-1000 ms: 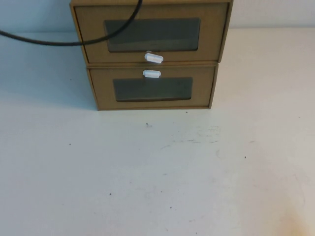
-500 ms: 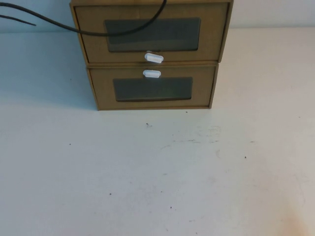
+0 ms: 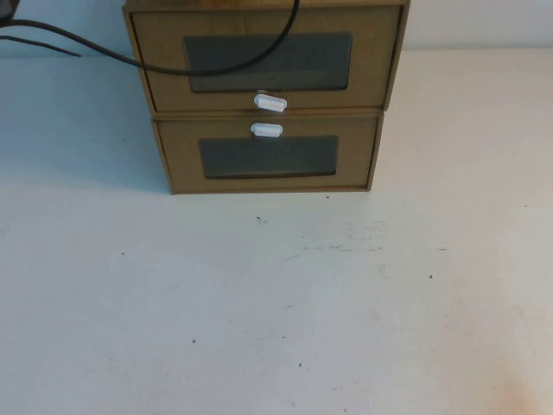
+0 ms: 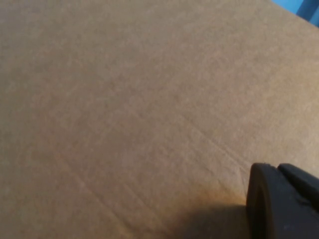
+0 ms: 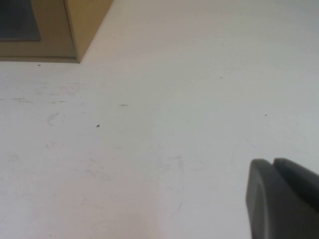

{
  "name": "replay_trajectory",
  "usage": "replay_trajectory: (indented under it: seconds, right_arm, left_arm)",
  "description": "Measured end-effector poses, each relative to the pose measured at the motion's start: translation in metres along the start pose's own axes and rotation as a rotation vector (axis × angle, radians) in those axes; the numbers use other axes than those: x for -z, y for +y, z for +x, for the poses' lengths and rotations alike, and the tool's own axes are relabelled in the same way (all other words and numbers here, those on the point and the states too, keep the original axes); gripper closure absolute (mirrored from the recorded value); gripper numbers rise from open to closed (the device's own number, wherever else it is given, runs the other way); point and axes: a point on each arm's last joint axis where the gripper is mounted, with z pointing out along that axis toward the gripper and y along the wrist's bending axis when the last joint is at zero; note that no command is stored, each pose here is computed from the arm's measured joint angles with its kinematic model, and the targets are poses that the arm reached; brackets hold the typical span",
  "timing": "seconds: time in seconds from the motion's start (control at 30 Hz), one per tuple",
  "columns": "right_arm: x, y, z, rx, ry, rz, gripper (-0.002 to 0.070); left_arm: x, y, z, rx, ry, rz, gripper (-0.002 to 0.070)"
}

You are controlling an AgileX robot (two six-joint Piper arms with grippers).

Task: Open the shoe box
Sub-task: 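Pull the top drawer of the cardboard box fully open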

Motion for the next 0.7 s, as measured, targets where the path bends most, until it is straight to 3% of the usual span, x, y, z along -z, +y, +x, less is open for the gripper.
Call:
replay_trajectory:
  seconds: [0.53, 0.7]
  right_arm:
    - [0.000, 0.000, -0.001, -0.020, -0.013, -0.005, 0.0691]
    - [0.001, 0.004, -0.014, -0.301, -0.147, -0.068, 0.0691]
  left_arm:
    - [0.000, -0.001, 0.001, 0.013, 0.012, 0.016, 0.0679]
    - [0.000, -0.003, 0.002, 0.016, 0.025, 0.031, 0.0679]
